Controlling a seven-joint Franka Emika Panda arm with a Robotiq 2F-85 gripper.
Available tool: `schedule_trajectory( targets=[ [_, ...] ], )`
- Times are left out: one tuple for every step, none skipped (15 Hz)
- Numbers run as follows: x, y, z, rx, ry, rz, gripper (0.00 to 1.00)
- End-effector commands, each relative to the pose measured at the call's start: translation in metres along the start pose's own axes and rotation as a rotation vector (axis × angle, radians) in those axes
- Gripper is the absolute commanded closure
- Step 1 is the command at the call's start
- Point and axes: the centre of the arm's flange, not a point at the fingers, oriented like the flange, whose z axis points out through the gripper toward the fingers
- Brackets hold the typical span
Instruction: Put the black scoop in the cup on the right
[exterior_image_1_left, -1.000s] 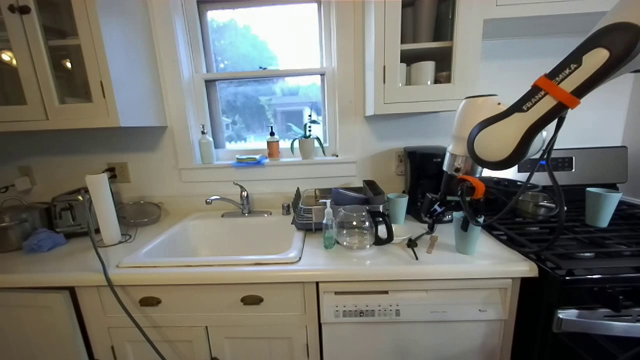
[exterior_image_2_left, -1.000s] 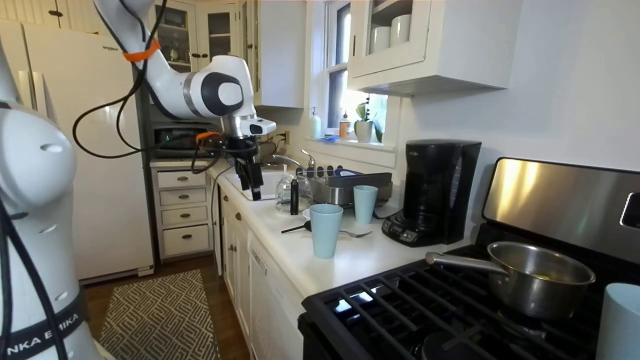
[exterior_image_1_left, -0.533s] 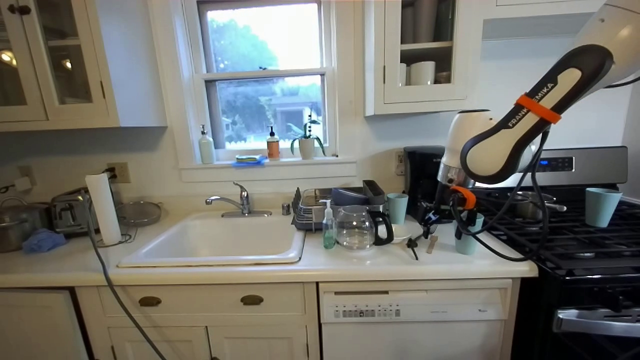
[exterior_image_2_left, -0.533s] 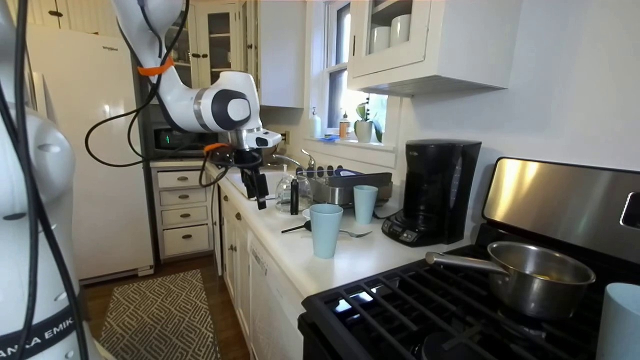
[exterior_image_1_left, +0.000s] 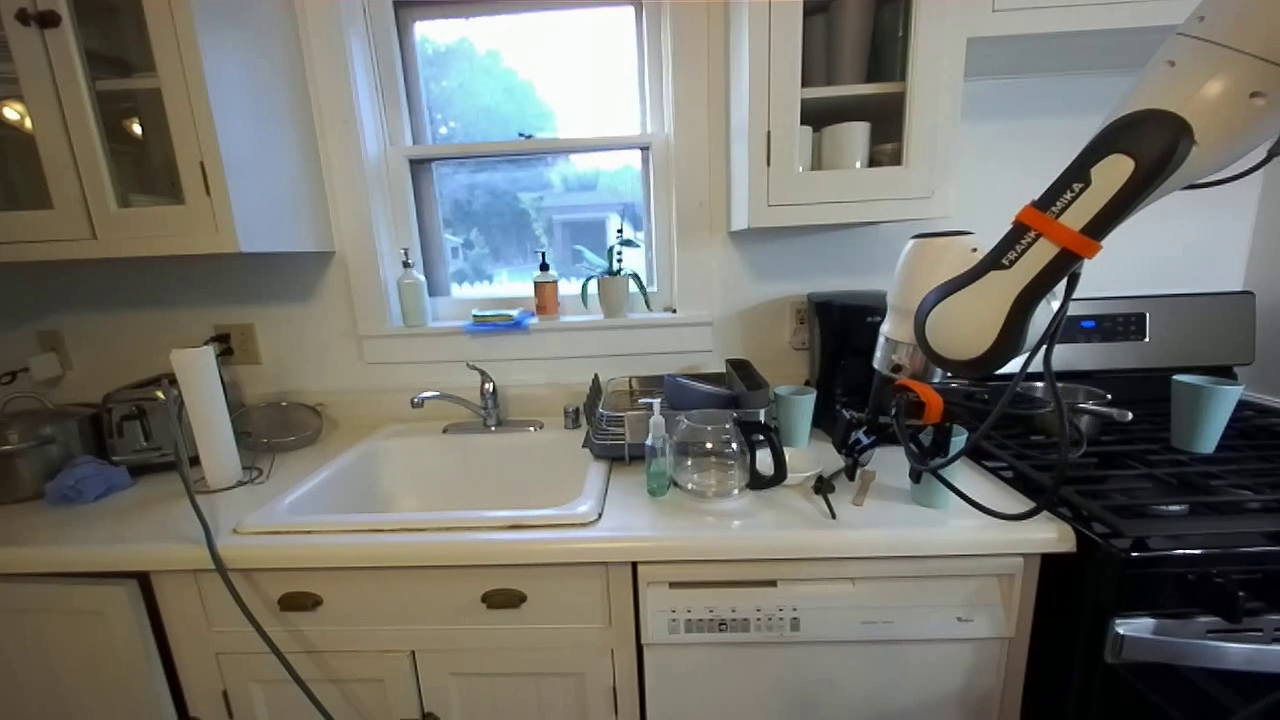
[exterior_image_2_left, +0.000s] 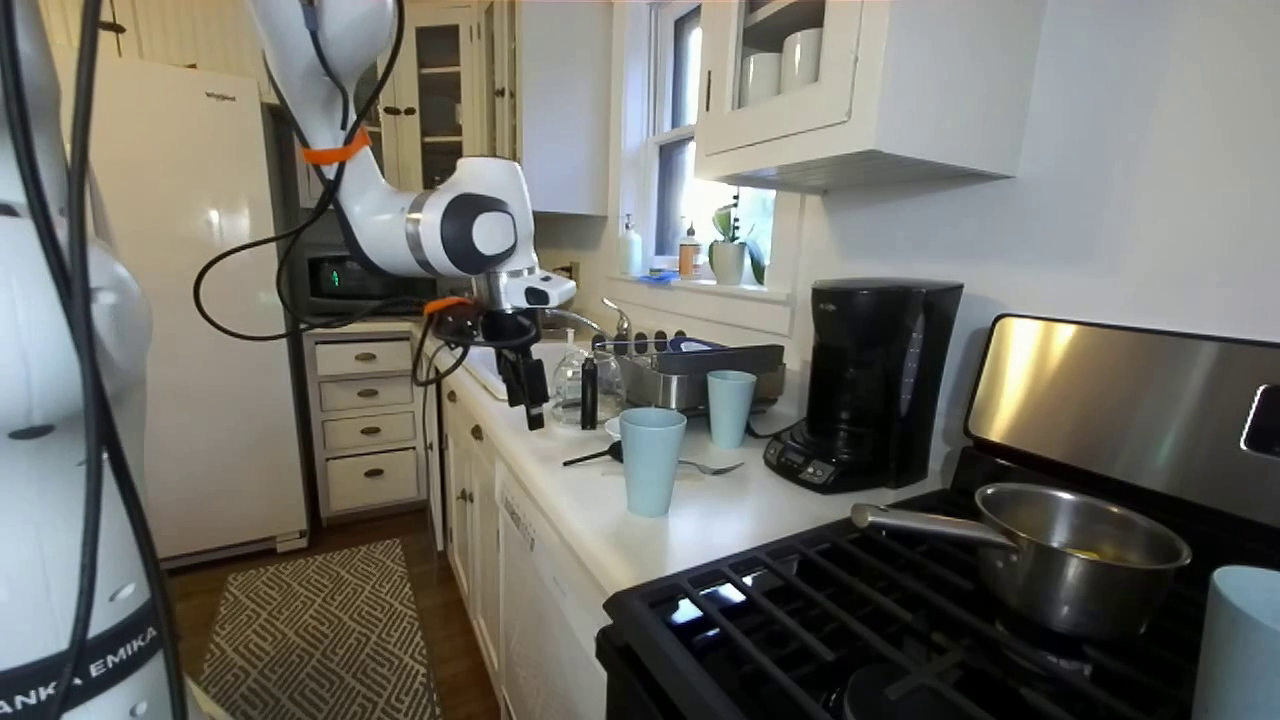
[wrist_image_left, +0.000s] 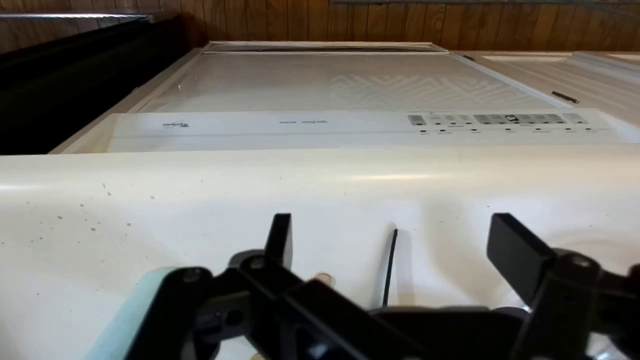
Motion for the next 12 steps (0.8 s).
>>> schedule_trajectory(
  targets=[
    [0.028,-0.014,0.035,-0.006,0.005,0.058,0.00],
    [0.032,-0.016,0.041,-0.009,0.008,0.063,0.00],
    [0.038,-0.020,0.048,-0.005,0.003,0.067,0.00],
    [0.043,-0.024,0.053,-0.005,0.007,0.069,0.00],
    [0.047,-0.028,0.059,-0.006,0.000,0.071,0.00],
    [0.050,-0.030,0.065,-0.009,-0.007,0.070,0.00],
    [0.053,-0.033,0.070,-0.002,-0.013,0.068,0.00],
    [0.055,-0.036,0.075,0.003,0.000,0.060,0.00],
    [0.058,-0.039,0.079,0.003,0.007,0.057,0.00],
    [0.062,-0.040,0.083,0.007,0.011,0.055,0.00],
    [0.065,-0.041,0.087,0.005,0.016,0.057,0.00],
    [0.068,-0.041,0.090,0.010,0.017,0.058,0.00]
  ],
)
